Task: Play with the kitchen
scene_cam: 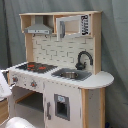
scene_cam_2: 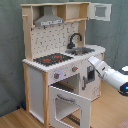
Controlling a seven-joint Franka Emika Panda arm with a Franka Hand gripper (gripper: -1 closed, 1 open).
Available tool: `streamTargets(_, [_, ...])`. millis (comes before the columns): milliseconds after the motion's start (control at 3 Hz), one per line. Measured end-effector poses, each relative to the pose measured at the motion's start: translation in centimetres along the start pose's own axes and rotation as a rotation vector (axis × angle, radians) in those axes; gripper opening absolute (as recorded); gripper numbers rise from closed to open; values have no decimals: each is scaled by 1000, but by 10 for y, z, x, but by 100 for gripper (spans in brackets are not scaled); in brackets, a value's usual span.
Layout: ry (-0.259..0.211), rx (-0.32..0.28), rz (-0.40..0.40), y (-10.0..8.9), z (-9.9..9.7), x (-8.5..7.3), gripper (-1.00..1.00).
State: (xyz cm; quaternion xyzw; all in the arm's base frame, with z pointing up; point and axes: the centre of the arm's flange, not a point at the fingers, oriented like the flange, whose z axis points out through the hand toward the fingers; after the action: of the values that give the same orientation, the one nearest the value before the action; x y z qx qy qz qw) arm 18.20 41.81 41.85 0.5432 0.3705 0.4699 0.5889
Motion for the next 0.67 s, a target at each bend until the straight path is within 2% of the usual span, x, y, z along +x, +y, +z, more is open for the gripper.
streamTargets(667, [87,56,-16,-20,4,-34,100])
